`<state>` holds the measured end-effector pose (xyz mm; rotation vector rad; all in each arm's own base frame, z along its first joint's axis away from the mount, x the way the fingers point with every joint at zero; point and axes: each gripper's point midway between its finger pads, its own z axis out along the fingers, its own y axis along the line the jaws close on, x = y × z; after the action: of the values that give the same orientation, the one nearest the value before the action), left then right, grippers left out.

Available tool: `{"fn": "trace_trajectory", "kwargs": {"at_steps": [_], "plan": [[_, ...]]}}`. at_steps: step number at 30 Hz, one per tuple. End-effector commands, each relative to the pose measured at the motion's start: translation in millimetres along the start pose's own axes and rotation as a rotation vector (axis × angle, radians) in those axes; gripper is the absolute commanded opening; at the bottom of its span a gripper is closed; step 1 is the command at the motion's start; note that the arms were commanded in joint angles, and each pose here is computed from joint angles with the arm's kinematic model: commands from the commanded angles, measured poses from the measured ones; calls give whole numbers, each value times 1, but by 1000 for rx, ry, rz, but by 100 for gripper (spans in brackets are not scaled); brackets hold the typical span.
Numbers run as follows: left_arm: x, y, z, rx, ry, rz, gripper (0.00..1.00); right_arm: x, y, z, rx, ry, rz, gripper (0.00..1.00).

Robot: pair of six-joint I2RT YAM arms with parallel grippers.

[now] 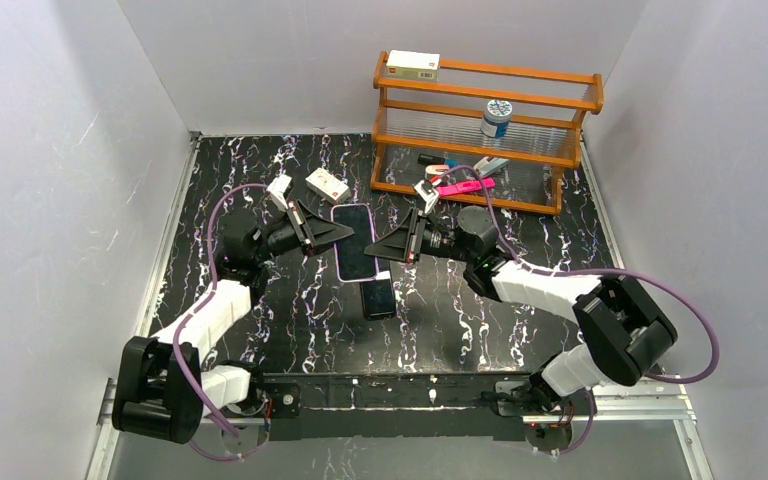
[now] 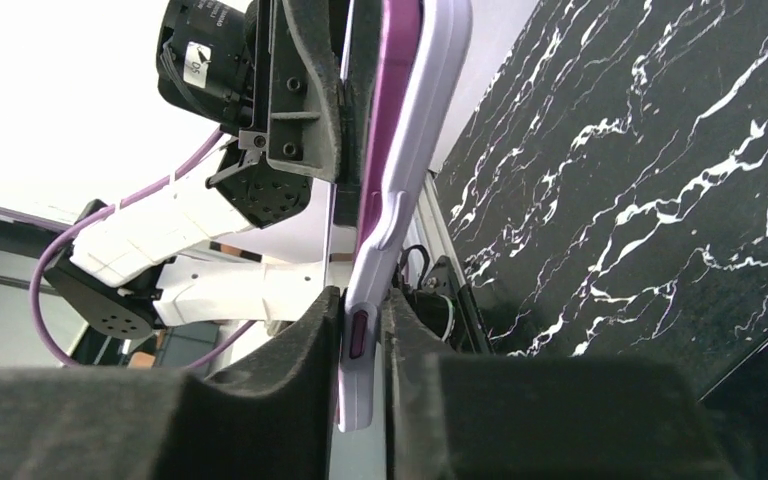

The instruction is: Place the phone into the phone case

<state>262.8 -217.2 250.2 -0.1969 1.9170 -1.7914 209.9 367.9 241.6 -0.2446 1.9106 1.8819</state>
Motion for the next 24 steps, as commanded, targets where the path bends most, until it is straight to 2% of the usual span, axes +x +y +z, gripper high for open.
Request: {"fn": "trace_trajectory", "kwargs": {"at_steps": [1,4,8,13,19,22,24], "plan": [[8,-22,-1,65,26,57,0,-4,32,-8,-100,-28,-151,34],[15,-27,-4,84,56,101,0,-7,37,-16,-89,-40,-181,51],[26,-32,-4,111,106,167,0,-20,40,-29,-50,-64,-215,68],[49,-40,0,159,181,260,0,-30,43,-41,-39,-62,-219,81],[74,-48,7,207,283,308,0,-29,46,-41,-42,-1,-224,85],[78,-45,8,210,310,307,0,-27,51,-40,-74,36,-240,81],[80,-41,9,204,322,296,0,-26,54,-39,-93,45,-241,74]]}}
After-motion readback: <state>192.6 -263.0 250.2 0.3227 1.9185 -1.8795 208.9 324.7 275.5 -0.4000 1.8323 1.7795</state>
